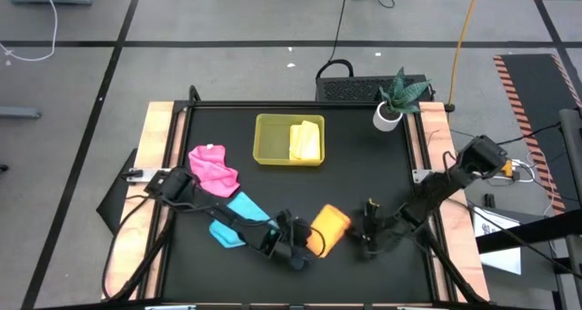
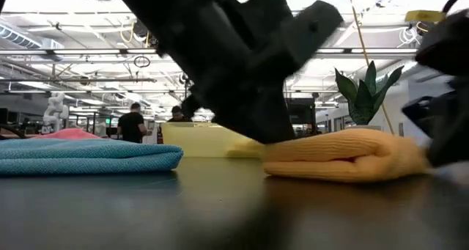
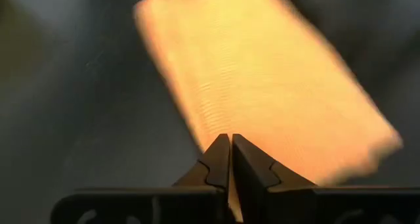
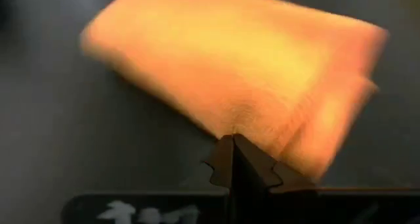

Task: Fold microfiber towels
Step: Put the orange folded microfiber cloth in the yellow bin

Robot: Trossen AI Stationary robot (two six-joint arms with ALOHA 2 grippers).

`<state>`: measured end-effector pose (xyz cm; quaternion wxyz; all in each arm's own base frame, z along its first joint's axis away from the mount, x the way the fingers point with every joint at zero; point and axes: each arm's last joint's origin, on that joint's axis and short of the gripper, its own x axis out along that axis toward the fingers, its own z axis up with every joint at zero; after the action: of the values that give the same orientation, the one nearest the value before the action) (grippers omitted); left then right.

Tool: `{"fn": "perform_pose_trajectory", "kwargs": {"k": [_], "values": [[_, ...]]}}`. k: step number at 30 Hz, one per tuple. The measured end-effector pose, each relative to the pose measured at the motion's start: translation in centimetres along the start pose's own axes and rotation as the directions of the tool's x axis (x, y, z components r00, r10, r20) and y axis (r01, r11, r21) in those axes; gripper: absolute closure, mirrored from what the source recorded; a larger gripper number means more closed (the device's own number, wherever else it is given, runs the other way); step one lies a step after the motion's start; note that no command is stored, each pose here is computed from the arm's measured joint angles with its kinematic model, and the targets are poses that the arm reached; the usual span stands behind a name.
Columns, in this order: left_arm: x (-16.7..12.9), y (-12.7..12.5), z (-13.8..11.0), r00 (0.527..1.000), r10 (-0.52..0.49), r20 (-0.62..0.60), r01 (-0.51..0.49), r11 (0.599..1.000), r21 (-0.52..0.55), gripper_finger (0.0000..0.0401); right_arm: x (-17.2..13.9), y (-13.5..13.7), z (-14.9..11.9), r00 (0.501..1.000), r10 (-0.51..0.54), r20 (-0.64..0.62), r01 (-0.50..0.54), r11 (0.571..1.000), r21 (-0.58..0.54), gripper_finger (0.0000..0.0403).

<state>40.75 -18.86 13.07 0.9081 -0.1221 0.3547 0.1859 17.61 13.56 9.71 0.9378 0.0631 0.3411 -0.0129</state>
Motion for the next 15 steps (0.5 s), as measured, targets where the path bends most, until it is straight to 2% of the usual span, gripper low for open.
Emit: {"fn": "perform_pose_trajectory", "kwargs": {"k": [3, 6, 9, 11, 13, 15], "values": [[-1.6, -0.7, -0.2, 1.000, 0.003, 0.016, -0.003, 1.000, 0.018, 0.0382, 0.6, -1.2, 0.8, 0.994, -0.102, 0.047, 0.103, 0.995, -0.012, 0.0399], [-3.0, -1.2, -0.5, 0.999, 0.026, 0.042, -0.027, 0.999, 0.023, 0.0382, 0.8, -2.0, 1.5, 0.991, -0.124, 0.055, 0.126, 0.991, -0.047, 0.0399], [-4.2, -1.7, -0.8, 0.985, 0.093, 0.146, -0.100, 0.994, 0.043, 0.0382, 0.4, -2.0, 1.8, 0.992, -0.114, 0.061, 0.116, 0.992, -0.045, 0.0399], [-5.1, -2.3, -0.9, 0.959, 0.131, 0.250, -0.150, 0.987, 0.060, 0.0382, -0.1, -1.4, 1.9, 0.995, -0.068, 0.069, 0.070, 0.997, -0.039, 0.0399], [-5.6, -3.1, -0.9, 0.945, 0.111, 0.307, -0.158, 0.978, 0.134, 0.0382, -0.6, -0.7, 1.7, 0.997, -0.029, 0.074, 0.032, 0.998, -0.047, 0.0399], [-5.8, -4.0, -0.7, 0.946, 0.041, 0.323, -0.119, 0.967, 0.225, 0.0382, -1.1, 0.1, 1.4, 0.996, 0.017, 0.085, -0.014, 0.999, -0.045, 0.0399]]}}
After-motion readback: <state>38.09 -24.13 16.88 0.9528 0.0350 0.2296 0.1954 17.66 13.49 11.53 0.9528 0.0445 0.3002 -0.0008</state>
